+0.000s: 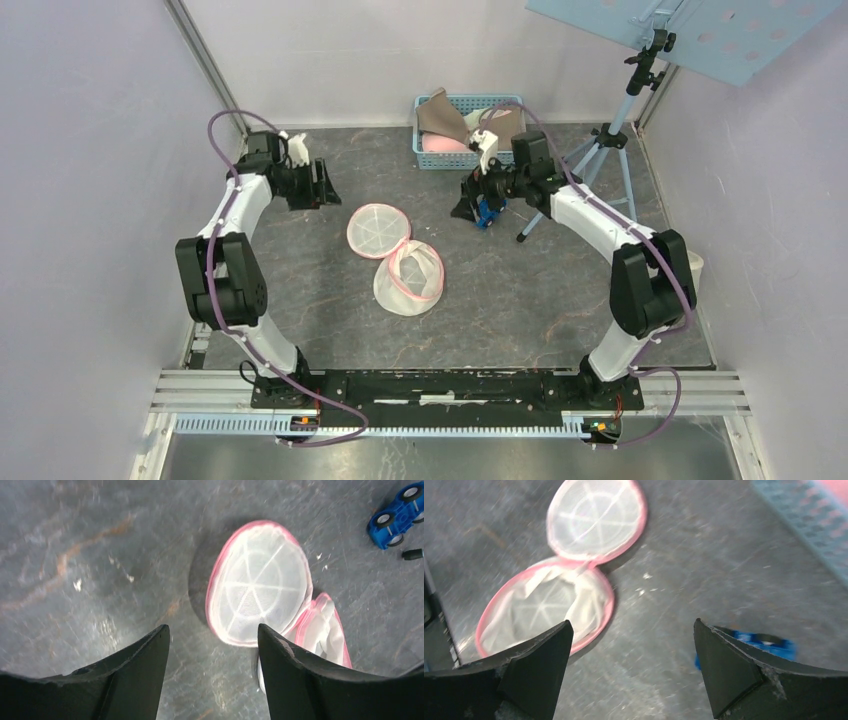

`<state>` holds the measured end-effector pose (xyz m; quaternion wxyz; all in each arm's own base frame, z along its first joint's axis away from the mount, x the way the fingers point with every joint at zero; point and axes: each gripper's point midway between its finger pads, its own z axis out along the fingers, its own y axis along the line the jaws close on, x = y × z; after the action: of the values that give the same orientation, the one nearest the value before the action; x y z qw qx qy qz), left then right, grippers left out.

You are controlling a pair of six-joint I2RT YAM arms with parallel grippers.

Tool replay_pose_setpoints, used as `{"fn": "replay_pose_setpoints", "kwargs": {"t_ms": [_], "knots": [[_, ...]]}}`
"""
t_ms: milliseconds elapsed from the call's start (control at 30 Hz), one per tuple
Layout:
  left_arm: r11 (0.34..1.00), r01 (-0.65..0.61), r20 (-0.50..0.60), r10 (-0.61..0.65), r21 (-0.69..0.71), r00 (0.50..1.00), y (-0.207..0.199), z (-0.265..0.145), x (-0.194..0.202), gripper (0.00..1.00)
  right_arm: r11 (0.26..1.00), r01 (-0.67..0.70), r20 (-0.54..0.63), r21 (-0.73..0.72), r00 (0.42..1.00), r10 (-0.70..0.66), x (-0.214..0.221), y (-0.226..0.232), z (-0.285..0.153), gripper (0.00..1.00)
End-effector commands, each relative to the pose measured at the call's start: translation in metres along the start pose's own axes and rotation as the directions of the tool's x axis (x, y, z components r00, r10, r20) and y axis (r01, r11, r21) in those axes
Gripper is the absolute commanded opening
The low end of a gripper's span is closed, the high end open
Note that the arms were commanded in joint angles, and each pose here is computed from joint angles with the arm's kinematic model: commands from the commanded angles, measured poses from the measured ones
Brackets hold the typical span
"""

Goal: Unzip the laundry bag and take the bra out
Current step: Place the bra in the bin.

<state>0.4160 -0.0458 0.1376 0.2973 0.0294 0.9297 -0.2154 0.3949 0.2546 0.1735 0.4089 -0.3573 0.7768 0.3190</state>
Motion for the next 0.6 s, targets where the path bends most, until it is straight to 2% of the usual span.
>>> {"fn": "replay_pose_setpoints", "kwargs": {"t_ms": [0, 133, 267, 567], "knots": [[0.999, 0.018, 0.043, -0.020, 0.047, 0.999, -0.002, -0.014, 0.010, 0.71, 0.981, 0.048, -0.022, -0.187, 0.998, -0.053, 0.014, 0.052, -0.003, 0.96], [0.996, 0.054, -0.026, -0.052, 0.068, 0.998, 0.003, 0.002, 0.041, 0.70, 0.974, 0.035, -0.100, -0.223, 0.993, -0.059, 0.045, 0.069, 0.008, 0.95], [0.994, 0.076, -0.048, -0.072, 0.076, 0.996, 0.006, 0.013, 0.050, 0.70, 0.975, 0.008, -0.196, -0.221, 0.979, -0.052, 0.073, 0.073, 0.020, 0.90], [0.995, 0.074, -0.083, -0.068, 0.062, 0.994, 0.005, 0.035, 0.070, 0.67, 0.962, -0.182, -0.345, -0.205, 0.933, 0.103, 0.126, 0.086, 0.030, 0.79]]}}
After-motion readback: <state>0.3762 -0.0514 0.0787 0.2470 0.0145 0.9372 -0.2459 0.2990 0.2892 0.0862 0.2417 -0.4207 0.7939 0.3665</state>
